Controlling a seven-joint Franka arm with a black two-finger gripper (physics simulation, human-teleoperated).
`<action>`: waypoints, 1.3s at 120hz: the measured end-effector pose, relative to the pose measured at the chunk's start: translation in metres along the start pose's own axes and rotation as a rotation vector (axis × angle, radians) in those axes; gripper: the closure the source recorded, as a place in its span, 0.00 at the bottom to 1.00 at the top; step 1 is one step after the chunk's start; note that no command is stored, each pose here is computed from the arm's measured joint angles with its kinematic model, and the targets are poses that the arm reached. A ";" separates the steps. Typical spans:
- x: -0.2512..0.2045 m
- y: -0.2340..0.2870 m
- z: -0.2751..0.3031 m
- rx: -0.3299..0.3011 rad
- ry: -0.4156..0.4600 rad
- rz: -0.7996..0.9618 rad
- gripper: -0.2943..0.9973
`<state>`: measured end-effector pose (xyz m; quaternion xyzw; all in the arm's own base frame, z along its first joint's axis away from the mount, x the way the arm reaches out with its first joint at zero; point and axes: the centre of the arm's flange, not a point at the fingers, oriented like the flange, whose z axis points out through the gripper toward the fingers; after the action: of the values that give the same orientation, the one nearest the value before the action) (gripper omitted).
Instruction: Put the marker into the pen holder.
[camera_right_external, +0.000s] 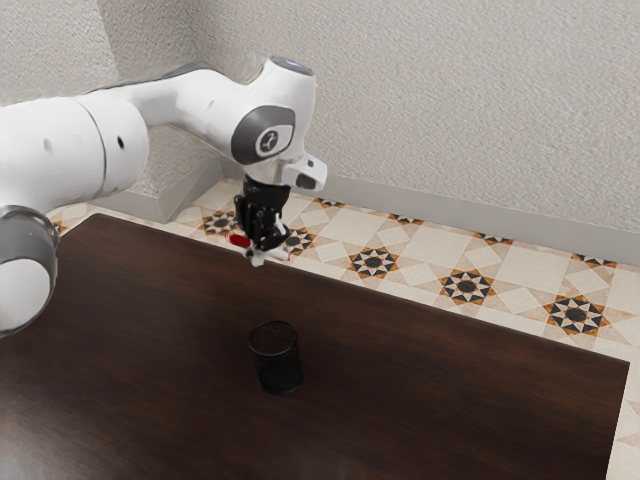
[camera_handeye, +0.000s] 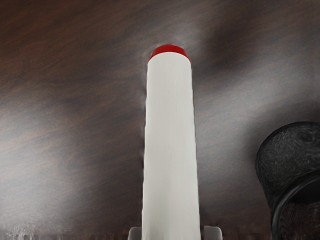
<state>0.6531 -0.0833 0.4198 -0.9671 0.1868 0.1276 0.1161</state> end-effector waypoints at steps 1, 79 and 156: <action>0.001 0.002 0.001 0.000 -0.012 0.004 0.83; -0.009 0.077 0.025 -0.096 -0.521 0.161 0.81; 0.023 0.099 0.080 -0.105 -0.540 0.228 0.81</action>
<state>0.6184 -0.1587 0.3200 -0.8756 0.2497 0.4021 0.0961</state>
